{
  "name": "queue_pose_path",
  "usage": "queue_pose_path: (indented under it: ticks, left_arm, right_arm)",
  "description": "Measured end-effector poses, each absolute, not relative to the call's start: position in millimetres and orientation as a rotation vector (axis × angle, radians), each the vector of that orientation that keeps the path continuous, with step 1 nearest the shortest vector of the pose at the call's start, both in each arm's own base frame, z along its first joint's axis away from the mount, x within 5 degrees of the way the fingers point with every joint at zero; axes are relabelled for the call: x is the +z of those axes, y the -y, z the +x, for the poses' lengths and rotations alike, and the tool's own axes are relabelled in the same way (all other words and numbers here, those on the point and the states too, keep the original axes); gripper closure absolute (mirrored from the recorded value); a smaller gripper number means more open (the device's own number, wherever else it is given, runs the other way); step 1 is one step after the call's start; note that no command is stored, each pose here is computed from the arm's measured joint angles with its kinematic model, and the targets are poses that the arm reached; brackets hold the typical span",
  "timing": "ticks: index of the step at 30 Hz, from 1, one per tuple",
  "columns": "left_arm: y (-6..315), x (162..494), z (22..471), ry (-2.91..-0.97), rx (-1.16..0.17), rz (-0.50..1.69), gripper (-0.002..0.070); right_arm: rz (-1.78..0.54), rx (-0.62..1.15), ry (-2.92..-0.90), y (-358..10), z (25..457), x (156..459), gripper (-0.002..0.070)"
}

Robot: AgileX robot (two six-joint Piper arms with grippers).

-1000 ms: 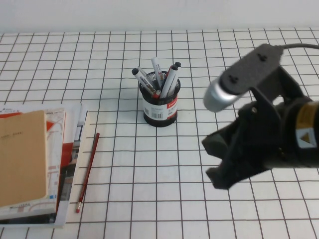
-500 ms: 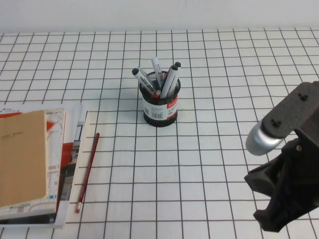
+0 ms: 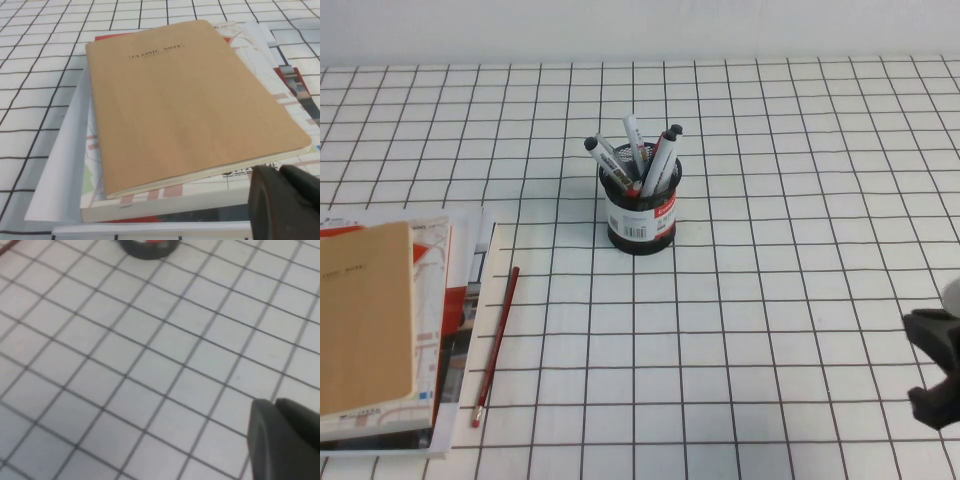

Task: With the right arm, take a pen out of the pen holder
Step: 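Take a marker out of the pen holder and lay it on the table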

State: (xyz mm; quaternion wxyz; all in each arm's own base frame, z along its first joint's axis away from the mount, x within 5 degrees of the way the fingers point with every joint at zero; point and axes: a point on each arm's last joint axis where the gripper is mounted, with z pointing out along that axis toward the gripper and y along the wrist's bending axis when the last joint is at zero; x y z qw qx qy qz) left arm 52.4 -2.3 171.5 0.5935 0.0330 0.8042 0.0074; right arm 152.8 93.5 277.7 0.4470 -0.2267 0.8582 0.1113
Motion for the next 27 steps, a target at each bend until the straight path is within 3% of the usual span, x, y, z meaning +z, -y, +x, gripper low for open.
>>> queue_pose_path:
  ticks: [5, 11, 18, 27]
  left_arm:
    - [2, 172, 52, -1.869, 0.017, 0.077, 0.0679]
    - [2, 172, 52, -1.869, 0.017, 0.077, 0.0679]
    - [2, 172, 52, -1.869, 0.017, 0.077, 0.0679]
    - [2, 172, 52, -1.869, 0.017, 0.077, 0.0679]
  right_arm:
    - [-0.364, 0.2, -2.027, -48, 132, 223, 0.0692]
    - [-0.136, 0.108, -1.876, -14, 94, 189, 0.0692]
    - [0.007, 0.033, -1.755, -1, 70, 188, 0.0692]
    - [0.059, 0.019, -1.778, 3, 55, 180, 0.0692]
